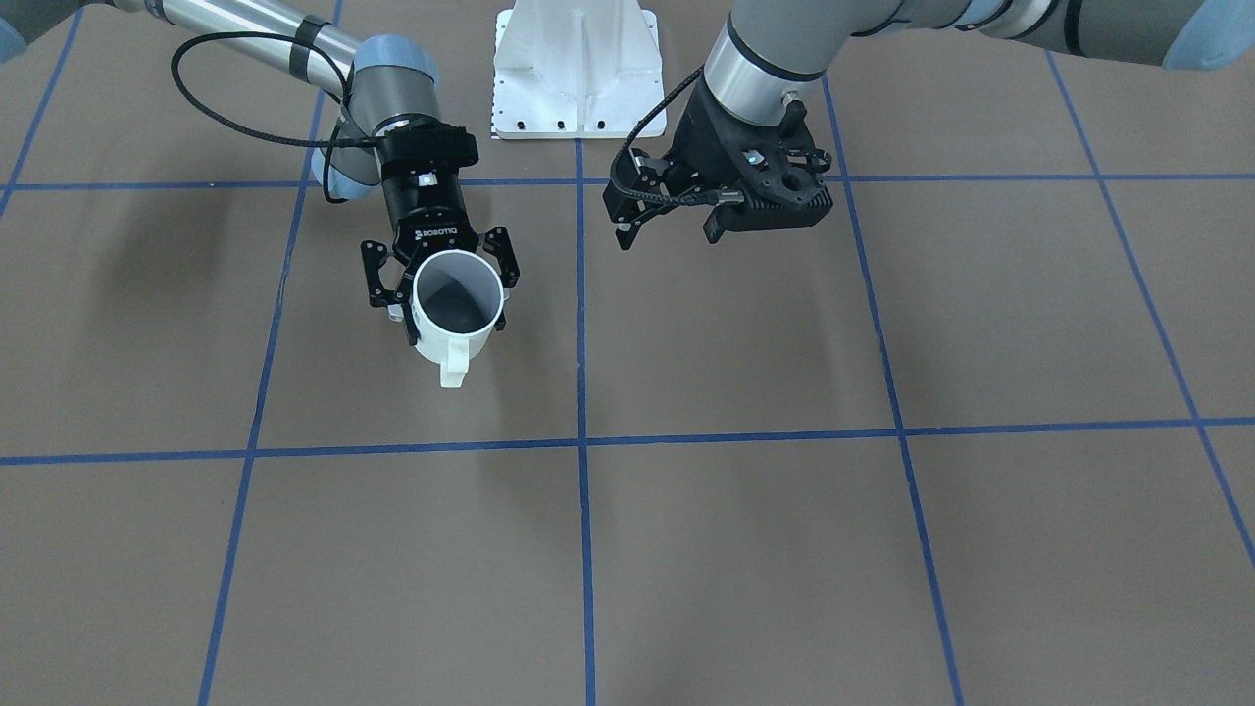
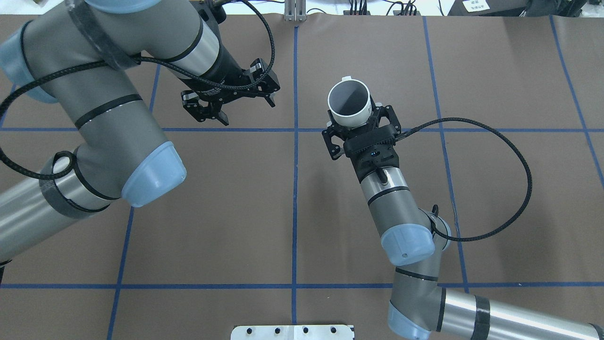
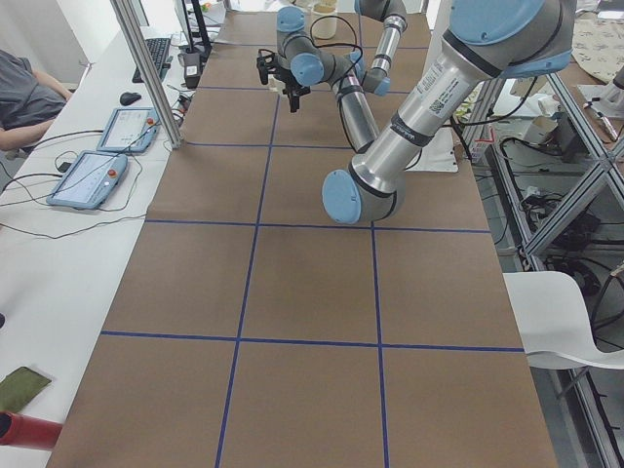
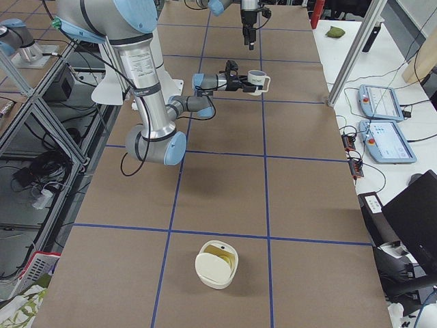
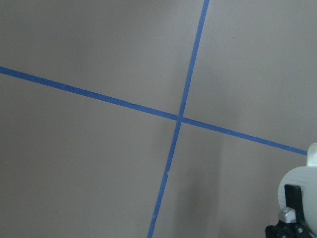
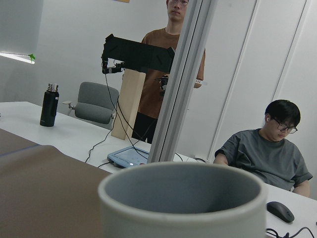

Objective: Left arm hands cup to right arm to dump lemon

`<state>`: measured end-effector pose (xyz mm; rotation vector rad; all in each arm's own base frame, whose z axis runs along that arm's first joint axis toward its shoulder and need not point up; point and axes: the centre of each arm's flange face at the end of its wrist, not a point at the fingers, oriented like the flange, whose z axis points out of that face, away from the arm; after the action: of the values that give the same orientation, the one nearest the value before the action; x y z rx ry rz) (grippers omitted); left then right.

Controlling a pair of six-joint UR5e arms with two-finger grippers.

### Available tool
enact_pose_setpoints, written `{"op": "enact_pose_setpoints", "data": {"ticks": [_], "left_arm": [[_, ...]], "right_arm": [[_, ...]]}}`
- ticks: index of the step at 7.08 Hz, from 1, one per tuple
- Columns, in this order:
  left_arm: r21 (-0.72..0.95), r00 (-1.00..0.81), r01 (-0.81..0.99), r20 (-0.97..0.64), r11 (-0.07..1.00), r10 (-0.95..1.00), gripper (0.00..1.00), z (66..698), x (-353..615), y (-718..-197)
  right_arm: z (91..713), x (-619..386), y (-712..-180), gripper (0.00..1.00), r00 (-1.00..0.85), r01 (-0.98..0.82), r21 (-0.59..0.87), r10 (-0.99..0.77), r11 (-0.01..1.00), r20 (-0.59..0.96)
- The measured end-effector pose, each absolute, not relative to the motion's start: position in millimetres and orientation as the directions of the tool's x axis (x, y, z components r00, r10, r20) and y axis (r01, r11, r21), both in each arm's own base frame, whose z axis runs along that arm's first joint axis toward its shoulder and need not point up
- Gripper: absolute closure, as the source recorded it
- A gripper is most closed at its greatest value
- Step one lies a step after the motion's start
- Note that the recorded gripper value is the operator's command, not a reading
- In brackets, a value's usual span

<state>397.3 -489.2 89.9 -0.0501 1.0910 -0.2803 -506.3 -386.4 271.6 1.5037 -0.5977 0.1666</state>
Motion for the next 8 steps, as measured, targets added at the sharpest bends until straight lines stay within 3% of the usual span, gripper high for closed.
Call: {"op": "enact_pose_setpoints", "data": {"ticks": [6,8], "left_arm": [[-0.246,0.389,0.253,-0.859,0.936,-0.331,0.02,47,443,-480],[-0.228,0.388,0.255,-0.866,0.940,-0.315,0.12,46,459,-476]], "right_arm": [[244,-538,-344,1.00,0.882,-0.406,0.911,-0.229,0.079,0.413],[235,-540,-344,1.00,0.891,-0.386,0.920,-0.232,0.070,0.391]]}}
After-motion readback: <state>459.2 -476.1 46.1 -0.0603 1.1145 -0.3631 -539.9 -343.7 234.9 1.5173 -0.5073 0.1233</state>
